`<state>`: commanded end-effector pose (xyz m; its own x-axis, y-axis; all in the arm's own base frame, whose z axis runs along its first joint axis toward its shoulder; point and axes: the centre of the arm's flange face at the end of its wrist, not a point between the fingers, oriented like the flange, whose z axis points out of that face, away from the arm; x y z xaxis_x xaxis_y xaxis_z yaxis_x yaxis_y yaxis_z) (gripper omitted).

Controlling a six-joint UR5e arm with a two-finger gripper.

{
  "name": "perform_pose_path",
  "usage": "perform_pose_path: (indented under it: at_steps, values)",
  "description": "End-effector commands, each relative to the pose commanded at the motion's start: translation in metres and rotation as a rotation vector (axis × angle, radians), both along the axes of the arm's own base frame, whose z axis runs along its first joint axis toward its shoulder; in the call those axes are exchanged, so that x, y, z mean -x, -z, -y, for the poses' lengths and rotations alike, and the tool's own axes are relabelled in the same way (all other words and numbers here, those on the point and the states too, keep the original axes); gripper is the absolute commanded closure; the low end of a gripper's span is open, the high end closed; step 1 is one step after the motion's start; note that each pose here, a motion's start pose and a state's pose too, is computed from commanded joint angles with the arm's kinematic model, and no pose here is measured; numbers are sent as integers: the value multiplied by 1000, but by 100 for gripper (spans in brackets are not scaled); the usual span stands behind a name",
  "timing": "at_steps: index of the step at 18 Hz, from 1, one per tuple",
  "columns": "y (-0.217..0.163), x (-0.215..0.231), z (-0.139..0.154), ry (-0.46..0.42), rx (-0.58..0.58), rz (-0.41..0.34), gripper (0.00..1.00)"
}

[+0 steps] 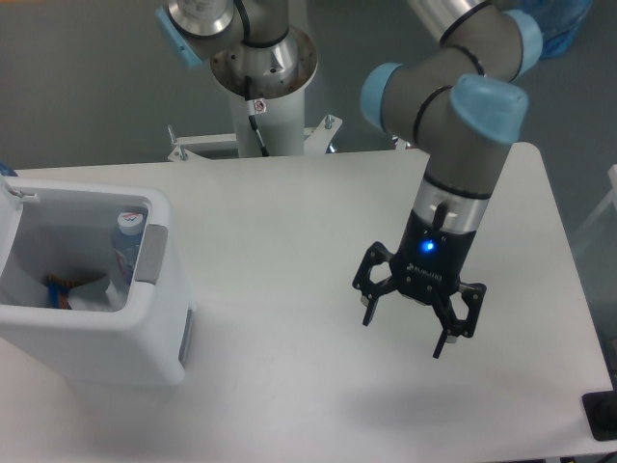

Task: Place the trash in the trash can

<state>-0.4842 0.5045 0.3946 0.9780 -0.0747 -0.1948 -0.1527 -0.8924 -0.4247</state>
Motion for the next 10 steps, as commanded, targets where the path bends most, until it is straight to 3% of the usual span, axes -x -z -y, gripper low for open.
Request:
perform_pose_path:
  at_steps: [6, 10]
  values:
    - [-1, -11, -12, 120, 256, -60, 0]
    - [4, -21, -17, 145, 294, -74, 0]
